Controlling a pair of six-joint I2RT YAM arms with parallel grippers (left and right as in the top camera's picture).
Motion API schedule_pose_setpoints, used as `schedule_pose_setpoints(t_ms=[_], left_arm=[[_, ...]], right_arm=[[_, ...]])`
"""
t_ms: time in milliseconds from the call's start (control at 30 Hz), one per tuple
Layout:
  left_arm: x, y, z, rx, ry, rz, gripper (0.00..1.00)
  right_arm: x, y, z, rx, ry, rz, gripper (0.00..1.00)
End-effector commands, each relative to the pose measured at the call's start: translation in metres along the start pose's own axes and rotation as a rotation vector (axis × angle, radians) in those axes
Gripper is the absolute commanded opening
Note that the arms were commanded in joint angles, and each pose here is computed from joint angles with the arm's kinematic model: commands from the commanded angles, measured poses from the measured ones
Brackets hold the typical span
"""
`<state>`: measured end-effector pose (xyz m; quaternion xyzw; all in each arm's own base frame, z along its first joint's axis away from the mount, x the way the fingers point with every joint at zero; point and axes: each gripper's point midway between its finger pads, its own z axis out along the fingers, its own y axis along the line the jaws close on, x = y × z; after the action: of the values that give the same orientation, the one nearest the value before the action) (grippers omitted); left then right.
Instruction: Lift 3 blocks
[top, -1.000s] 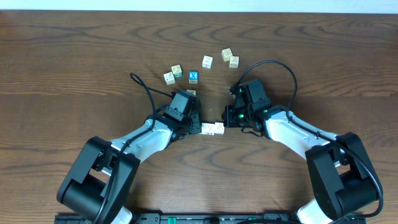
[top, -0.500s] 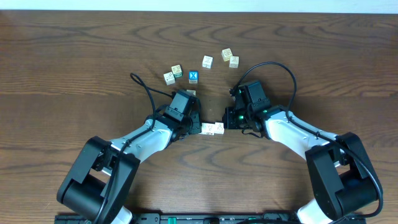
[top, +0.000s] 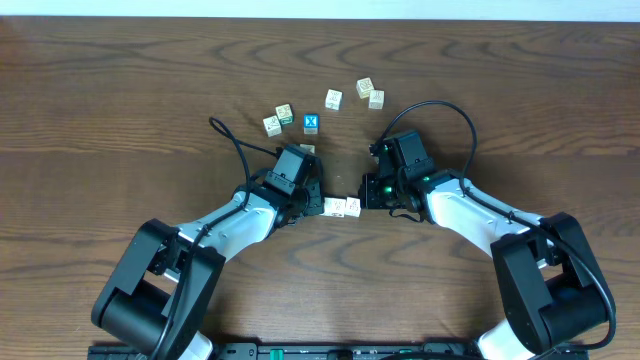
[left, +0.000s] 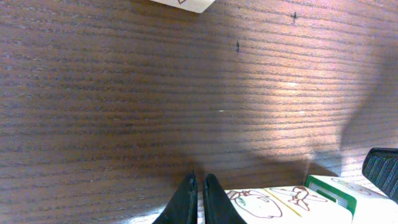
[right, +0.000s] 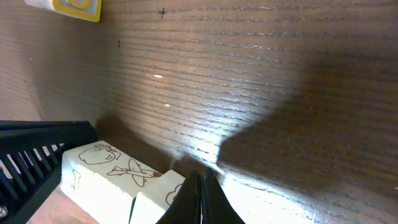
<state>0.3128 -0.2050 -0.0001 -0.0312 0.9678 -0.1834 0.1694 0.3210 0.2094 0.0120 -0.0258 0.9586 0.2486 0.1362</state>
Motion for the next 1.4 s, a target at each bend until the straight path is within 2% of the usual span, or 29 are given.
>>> schedule_pose_setpoints(t_ms=[0, 1000, 1267, 1367], left_arm=[[0.0, -0.002, 0.0, 0.004, 0.006, -0.003, 0.07], [0.0, -0.002, 0.0, 0.004, 0.005, -0.003, 0.07], [0.001, -0.002, 0.0, 0.004, 0.006, -0.003, 0.07], [0.001, -0.002, 0.0, 0.004, 0.006, -0.003, 0.08]], right_arm=[[0.006, 0.0, 0.003, 0.001, 0.018, -0.001, 0.01], [0.011, 0.02, 0.006, -0.056, 0.026, -0.059, 0.01], [0.001, 0.004, 0.006, 0.027, -0.018, -0.051, 0.01], [-0.004, -0.013, 0.002, 0.076, -0.033, 0.004, 0.01]])
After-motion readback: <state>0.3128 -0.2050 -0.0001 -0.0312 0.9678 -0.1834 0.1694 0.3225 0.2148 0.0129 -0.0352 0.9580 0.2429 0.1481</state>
